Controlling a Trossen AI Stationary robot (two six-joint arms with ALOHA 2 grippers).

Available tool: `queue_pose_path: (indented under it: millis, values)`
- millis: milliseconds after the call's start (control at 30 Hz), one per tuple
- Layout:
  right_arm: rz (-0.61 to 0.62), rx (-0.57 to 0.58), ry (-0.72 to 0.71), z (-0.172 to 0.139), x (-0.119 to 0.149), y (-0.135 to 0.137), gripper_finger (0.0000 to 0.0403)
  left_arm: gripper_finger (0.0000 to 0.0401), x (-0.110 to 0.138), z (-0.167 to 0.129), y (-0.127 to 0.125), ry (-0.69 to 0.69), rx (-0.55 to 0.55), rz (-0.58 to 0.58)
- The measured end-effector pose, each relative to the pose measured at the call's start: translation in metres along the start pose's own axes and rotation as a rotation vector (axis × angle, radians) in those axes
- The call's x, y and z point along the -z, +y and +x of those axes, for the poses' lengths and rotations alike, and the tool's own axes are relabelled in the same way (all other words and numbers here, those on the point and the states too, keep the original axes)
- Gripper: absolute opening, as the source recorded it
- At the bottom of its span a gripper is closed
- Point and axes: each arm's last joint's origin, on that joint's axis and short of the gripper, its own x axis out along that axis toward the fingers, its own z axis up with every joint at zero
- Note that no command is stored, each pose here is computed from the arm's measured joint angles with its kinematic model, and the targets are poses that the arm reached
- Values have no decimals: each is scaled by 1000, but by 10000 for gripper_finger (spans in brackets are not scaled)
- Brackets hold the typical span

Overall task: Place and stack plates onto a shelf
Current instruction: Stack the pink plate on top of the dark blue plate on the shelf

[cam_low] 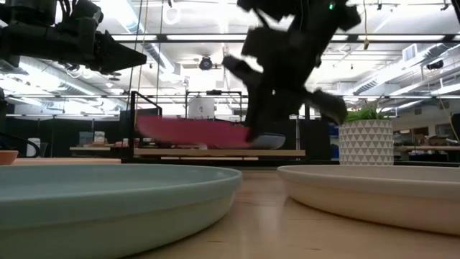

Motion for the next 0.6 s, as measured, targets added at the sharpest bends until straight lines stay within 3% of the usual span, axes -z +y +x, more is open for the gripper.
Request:
queue_pose_path:
  millis: [167,333,600]
  values:
    - [37,171,91,-30,7,-18,18,117,1,0,0,8,1,-35]
    - [218,298,166,-47,41,-51,26,117,1,0,0,8,2,-36]
    - [474,255,207,-34,117,-91,22,117,1,0,0,8,2,-37]
